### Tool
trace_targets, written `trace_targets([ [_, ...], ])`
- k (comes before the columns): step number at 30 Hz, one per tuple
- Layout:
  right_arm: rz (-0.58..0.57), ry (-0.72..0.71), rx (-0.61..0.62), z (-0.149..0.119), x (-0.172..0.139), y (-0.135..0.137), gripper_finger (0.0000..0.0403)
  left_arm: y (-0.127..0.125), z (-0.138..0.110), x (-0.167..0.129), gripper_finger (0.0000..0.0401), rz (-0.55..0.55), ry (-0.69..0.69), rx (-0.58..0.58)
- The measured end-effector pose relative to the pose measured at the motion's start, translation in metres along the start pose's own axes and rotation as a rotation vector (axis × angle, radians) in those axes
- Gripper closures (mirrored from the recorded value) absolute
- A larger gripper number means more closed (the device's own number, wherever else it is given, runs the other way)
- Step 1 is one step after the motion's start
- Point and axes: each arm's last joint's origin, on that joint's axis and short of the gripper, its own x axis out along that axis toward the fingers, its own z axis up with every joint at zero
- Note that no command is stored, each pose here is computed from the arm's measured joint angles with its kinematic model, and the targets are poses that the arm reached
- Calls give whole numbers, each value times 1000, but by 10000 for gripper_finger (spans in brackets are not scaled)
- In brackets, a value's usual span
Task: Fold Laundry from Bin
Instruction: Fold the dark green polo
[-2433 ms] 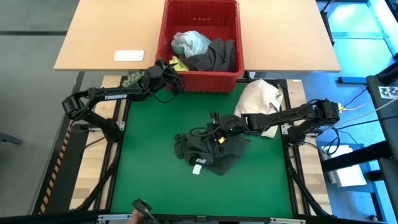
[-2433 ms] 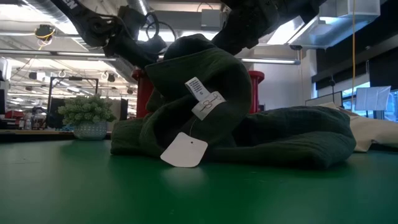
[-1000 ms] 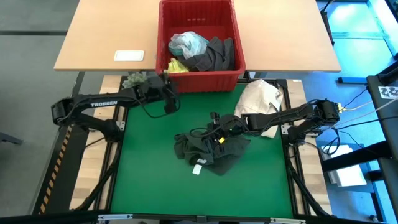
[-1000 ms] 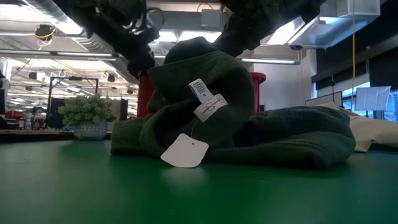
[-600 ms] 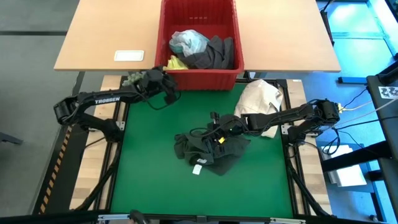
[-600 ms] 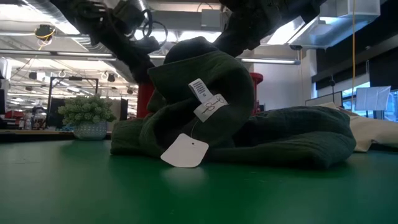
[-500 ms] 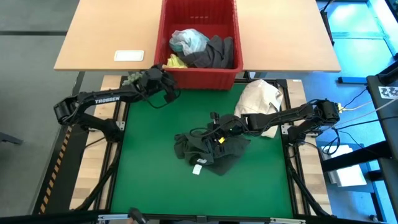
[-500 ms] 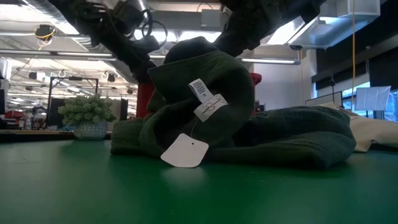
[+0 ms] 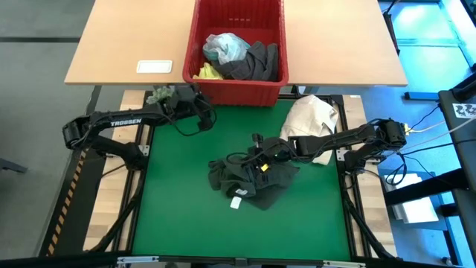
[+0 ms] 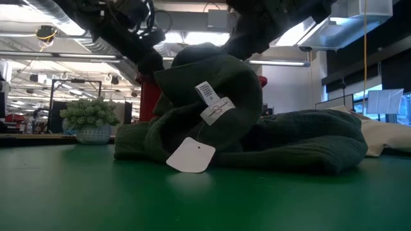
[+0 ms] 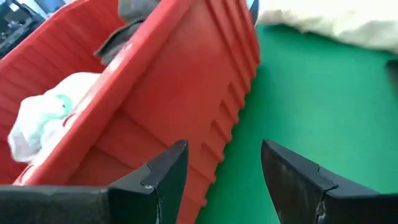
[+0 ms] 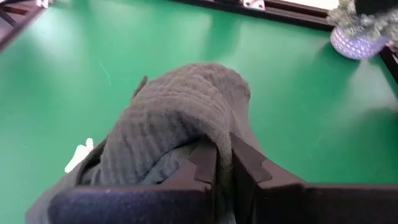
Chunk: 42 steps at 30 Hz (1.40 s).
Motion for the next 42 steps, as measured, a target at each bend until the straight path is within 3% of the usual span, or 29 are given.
trace_targets([
  [7,-23,29,-1,-3,0,0,379,-27,15,-29,205,-115,-61,57],
  [13,-23,30,-1,-3,0,0,379,-48,24,-55,205,-250,-100,-78],
  [27,-70,65,50,-6,0,-1,379,-100,28,-82,205,-468,-82,-103],
  [34,-149,144,72,-13,-1,-3,379,-120,34,-94,205,-441,-142,-97],
  [42,-172,150,72,-13,-1,-3,379,-143,35,-84,205,-470,-154,-50],
])
